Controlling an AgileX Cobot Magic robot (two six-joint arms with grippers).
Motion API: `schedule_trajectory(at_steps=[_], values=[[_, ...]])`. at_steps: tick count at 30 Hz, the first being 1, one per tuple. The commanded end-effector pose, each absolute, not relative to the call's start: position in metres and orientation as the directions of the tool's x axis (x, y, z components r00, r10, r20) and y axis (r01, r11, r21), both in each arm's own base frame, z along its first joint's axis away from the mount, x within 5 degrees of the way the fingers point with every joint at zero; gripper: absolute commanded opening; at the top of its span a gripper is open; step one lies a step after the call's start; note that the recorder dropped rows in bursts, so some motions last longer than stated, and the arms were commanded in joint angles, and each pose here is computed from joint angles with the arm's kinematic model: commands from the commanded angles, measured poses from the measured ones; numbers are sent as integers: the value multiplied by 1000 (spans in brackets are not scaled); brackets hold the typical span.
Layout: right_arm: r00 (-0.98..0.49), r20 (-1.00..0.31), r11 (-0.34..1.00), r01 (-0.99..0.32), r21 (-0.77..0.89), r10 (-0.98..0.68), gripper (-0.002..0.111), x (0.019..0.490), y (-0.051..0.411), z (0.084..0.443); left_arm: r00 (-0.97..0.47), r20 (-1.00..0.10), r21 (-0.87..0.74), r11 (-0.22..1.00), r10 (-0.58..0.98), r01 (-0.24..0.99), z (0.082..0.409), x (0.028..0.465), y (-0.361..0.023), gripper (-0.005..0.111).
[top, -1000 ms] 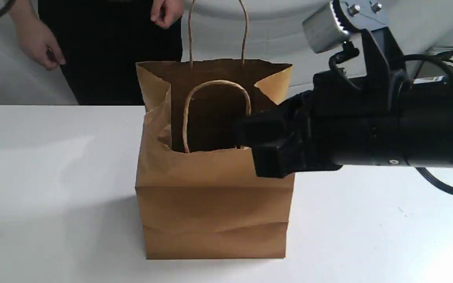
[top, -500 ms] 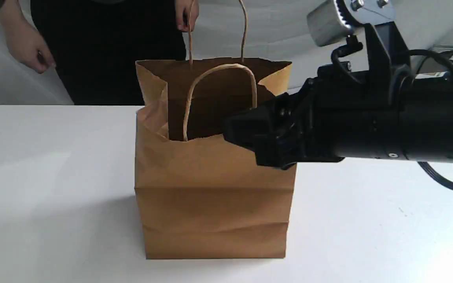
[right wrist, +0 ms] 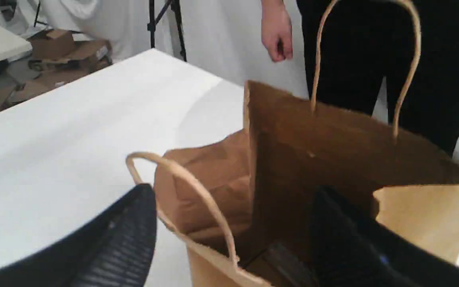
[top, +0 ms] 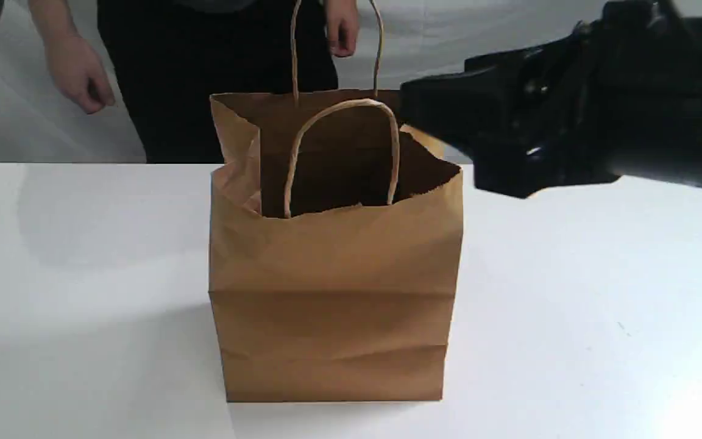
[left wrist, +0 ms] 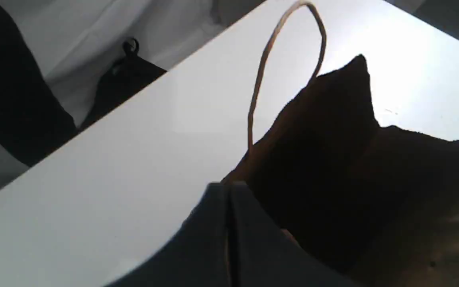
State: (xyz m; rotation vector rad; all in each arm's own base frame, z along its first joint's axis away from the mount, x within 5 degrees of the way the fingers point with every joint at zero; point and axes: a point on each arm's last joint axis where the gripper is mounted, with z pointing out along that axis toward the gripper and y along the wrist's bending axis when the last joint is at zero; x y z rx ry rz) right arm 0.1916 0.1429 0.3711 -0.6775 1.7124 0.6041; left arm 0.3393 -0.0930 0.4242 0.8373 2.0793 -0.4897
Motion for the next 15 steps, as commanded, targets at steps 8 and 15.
schedule_trajectory(at_steps=[8,15], values=[[51,-993,758,-642,-115,-108,0,157,112,410,-321,-899,42,789,297,613,435,283,-79,0],[195,-975,834,-518,-192,-104,0,151,96,427,-289,-945,-7,874,154,486,403,232,-64,0]])
